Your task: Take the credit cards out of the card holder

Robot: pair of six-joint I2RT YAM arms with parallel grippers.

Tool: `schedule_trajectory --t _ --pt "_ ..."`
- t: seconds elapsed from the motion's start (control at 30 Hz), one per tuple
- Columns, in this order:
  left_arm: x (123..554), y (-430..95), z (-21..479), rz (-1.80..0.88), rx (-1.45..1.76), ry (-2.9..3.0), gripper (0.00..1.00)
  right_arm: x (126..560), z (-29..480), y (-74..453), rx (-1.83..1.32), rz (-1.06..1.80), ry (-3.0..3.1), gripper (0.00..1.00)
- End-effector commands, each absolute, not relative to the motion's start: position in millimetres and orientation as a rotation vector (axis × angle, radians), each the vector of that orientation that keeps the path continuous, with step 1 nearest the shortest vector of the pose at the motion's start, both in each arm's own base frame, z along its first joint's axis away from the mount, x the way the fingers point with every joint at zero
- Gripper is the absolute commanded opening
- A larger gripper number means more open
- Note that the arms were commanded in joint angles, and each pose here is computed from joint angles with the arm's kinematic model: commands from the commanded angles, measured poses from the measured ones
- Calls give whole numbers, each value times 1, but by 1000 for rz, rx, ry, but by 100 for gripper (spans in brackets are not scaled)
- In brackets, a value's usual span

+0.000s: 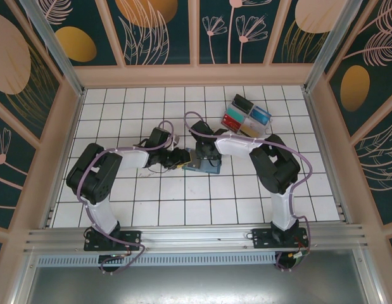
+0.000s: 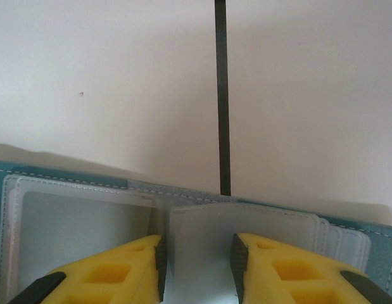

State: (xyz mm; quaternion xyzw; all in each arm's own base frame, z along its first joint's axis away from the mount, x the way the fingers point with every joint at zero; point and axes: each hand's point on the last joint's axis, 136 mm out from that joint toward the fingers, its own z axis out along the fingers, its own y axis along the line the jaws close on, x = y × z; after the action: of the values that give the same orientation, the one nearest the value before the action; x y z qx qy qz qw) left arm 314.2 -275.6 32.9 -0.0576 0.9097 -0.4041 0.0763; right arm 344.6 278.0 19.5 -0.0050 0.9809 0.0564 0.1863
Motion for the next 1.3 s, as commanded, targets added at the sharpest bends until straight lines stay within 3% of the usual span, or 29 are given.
schedule_trajectory --t 0.0,0.23,0.47,1.03,1.27 --pt "316 -281 30 -1217 -157 2742 36 314 -29 254 -45 18 2906 36" --pt "312 -287 31 -1250 -124 2747 36 314 -30 255 -46 29 2905 36" --pt "317 -265 17 -1007 -168 2800 36 312 -34 252 -43 12 2914 34" --pt "314 -268 11 -971 -170 2821 34 309 -39 255 -55 54 2931 30" --pt "305 -288 18 -1108 -86 2822 31 309 -38 258 -37 118 2937 30"
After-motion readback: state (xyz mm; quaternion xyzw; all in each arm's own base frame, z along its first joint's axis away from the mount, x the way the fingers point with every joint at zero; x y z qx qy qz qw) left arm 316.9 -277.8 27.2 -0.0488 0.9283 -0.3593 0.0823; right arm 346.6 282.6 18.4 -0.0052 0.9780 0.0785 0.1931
